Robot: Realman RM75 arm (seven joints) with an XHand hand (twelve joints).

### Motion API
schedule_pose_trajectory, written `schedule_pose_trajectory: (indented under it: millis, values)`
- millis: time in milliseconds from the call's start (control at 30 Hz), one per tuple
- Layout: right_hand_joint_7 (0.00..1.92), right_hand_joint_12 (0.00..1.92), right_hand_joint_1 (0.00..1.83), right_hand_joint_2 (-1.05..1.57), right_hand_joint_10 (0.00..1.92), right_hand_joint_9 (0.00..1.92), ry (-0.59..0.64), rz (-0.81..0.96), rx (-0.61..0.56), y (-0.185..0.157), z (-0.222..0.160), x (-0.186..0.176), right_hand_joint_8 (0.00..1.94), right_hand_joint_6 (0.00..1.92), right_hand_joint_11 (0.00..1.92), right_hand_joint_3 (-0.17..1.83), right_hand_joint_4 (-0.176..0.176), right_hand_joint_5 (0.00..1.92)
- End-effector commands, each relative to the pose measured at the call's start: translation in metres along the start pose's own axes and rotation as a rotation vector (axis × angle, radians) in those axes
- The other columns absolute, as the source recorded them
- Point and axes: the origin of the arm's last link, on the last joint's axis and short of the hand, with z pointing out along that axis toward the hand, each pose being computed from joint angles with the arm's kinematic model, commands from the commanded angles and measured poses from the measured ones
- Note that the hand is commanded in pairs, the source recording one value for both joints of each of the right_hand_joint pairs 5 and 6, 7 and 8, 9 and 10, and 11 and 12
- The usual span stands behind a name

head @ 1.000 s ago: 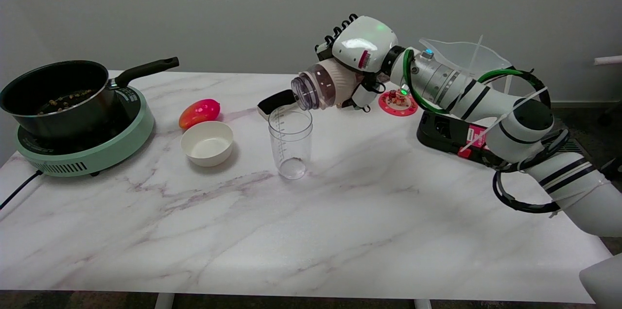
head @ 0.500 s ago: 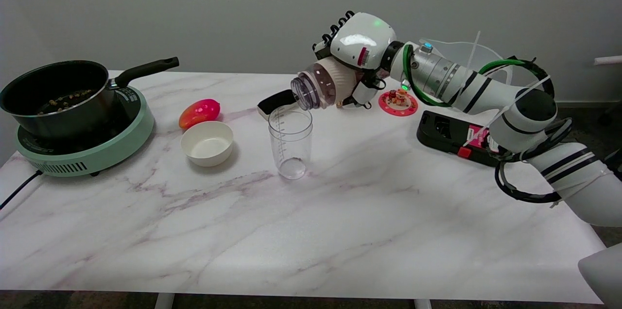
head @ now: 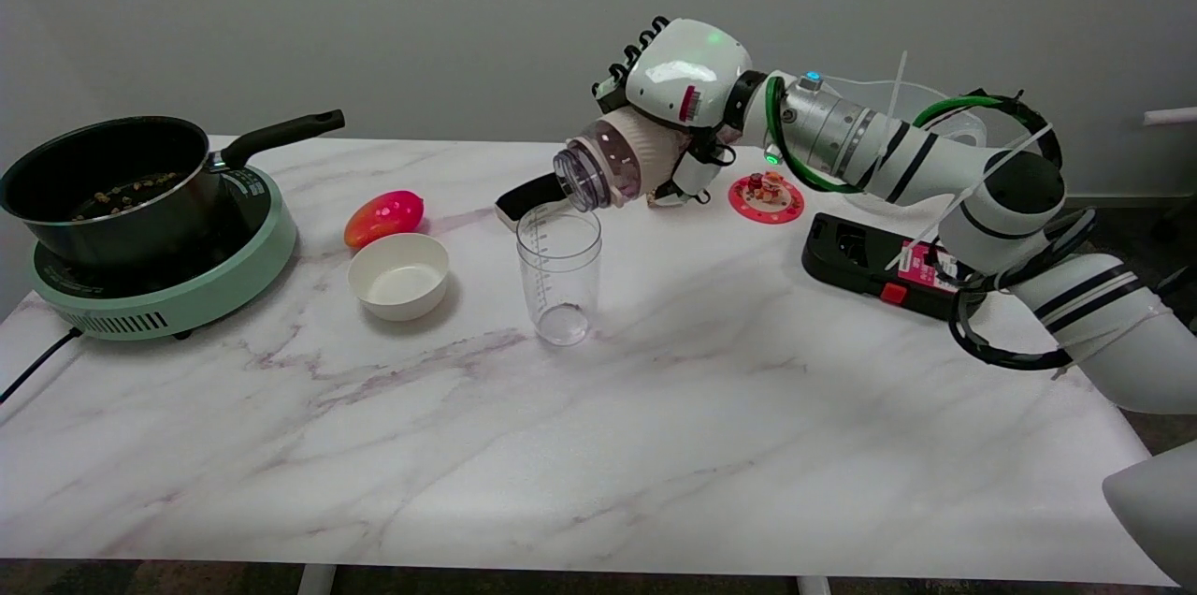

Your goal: Pour the contents of the bottle into the measuring cup.

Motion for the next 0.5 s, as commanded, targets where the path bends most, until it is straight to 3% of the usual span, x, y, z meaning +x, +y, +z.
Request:
schedule_pose_trajectory:
  millis: [33, 500]
  values:
    - [1.59, 1.22, 1.5, 1.02, 1.45, 1.45, -0.015, -0.023, 0.053, -0.0015, 0.0109, 0.002, 1.59, 1.8, 1.22, 0.9, 0.0, 1.8]
    - [1.58, 1.22, 1.51, 1.02, 1.45, 1.45, -0.038, -0.057, 0.057, 0.003, 0.014, 0.003, 1.58, 1.8, 1.22, 0.89, 0.0, 1.8]
